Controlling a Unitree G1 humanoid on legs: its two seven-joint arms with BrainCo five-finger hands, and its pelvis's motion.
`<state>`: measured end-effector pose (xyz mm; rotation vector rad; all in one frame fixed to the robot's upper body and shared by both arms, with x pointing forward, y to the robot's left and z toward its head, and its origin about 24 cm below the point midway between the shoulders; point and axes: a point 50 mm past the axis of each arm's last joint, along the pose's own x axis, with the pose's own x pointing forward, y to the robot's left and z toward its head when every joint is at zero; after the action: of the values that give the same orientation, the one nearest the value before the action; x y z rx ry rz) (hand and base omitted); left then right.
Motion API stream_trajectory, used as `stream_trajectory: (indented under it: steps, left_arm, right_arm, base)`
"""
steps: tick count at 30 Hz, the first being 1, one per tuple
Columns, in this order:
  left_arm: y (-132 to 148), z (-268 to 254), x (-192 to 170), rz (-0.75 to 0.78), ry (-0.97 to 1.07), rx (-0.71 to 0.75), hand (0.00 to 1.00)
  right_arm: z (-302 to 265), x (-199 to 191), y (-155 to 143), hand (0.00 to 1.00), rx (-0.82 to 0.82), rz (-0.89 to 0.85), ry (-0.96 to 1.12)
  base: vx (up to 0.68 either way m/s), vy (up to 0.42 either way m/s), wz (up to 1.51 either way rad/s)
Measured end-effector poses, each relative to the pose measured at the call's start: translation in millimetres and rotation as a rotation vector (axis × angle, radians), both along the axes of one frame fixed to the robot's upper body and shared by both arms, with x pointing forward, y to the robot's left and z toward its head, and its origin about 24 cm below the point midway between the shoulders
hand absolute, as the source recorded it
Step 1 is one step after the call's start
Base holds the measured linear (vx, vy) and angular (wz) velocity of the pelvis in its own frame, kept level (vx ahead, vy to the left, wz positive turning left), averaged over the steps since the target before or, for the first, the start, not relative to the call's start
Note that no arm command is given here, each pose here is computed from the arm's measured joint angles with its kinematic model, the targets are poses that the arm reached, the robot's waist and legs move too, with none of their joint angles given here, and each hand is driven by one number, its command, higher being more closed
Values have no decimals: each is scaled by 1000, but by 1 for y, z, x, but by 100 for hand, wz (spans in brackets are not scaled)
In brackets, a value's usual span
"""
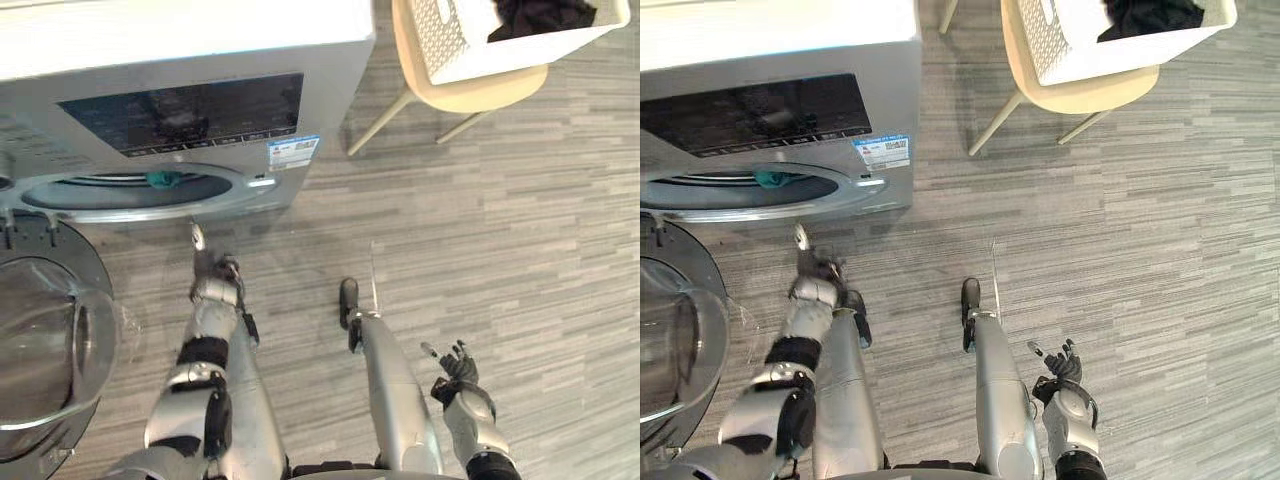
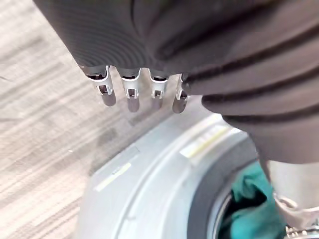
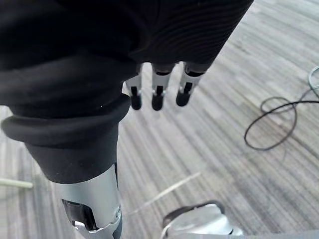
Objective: Pick up the laundry basket with both hands and put the clothes into the washing machine.
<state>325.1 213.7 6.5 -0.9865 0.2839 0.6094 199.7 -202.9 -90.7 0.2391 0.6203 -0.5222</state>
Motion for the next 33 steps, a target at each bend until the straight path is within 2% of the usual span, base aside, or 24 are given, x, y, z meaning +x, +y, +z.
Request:
stream_trajectory:
  steps: [3,6,9,11,14,15,17,22,28,33]
  left_arm:
    - [-12,-32,-24,-20,102,-4,0]
    - [-21,-64,-55,-99,224,91,0]
    - [-31,-87,-82,-226,332,229,0]
    - [-36,-109,-109,-395,462,403,0]
    - [-36,-131,-141,-522,620,524,0]
    - [-36,-143,-161,-568,700,535,0]
    - [-33,-151,-176,-600,761,548,0]
    - [-25,-160,-201,-660,848,574,0]
    - [-16,-164,-216,-598,894,522,0]
    - [-26,-165,-219,-616,880,490,0]
  right_arm:
    - [-4,-3,1,0,-3,9,33]
    - [-11,-10,2,0,-21,29,81]
    - [-20,-19,2,0,-31,47,142]
    - [-27,-28,2,0,-25,51,188]
    - [-37,-41,-1,0,-16,36,247]
    - [-43,-51,-5,0,-3,5,288]
    - [-50,-63,-9,0,17,-33,336]
    - [-61,-81,-10,0,34,-27,425]
    - [-58,-76,-14,0,5,10,399]
    - [-55,-68,-15,0,-2,10,373]
  base:
    - [23,25,7]
    - [66,12,4]
    - [100,8,8]
    - [167,6,3]
    - [163,25,2]
    - [147,9,3]
    - [174,-1,15]
    - [126,-25,13]
    - [-15,-53,7]
    - [-59,71,-12]
